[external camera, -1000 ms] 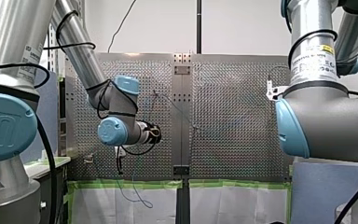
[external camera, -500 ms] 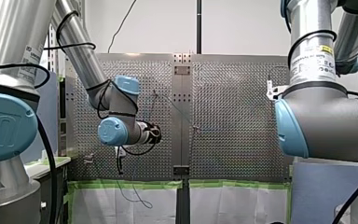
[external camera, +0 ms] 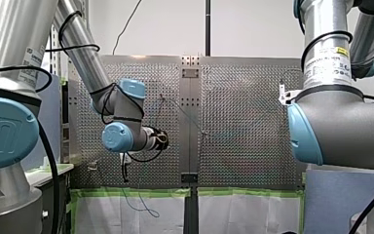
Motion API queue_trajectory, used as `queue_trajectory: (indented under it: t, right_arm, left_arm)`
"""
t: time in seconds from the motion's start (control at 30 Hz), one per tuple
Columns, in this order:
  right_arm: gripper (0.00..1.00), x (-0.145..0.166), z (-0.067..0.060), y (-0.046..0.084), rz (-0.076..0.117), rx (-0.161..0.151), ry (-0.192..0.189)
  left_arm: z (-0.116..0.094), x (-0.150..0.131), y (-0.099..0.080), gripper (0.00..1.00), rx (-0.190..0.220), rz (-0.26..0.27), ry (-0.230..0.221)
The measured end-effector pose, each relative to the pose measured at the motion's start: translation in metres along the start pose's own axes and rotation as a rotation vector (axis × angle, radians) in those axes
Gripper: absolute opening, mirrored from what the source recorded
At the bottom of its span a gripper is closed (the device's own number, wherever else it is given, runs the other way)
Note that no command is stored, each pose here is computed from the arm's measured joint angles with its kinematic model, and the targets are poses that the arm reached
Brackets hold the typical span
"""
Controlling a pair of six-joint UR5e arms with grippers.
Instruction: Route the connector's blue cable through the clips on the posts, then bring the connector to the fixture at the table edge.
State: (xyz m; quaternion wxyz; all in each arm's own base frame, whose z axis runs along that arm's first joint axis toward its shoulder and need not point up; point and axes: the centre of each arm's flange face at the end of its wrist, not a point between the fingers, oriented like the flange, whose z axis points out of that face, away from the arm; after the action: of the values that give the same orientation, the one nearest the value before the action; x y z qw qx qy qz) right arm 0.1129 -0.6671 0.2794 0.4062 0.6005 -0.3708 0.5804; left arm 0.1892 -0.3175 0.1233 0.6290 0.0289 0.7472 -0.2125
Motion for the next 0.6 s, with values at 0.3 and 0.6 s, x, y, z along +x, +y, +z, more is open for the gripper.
queue_trajectory:
  t: [0.3, 0.6]
  right_arm:
    - [0.82, 0.0, 0.0, 0.0, 0.0, 0.0, 0.0]
    - [0.82, 0.0001, 0.0, 0.0, 0.0, 0.0, 0.0]
  left_arm:
    - [-0.0002, -0.0003, 0.0008, 1.0, -0.009, 0.0, -0.003]
    - [0.0007, -0.001, 0.0018, 1.0, -0.019, -0.002, -0.012]
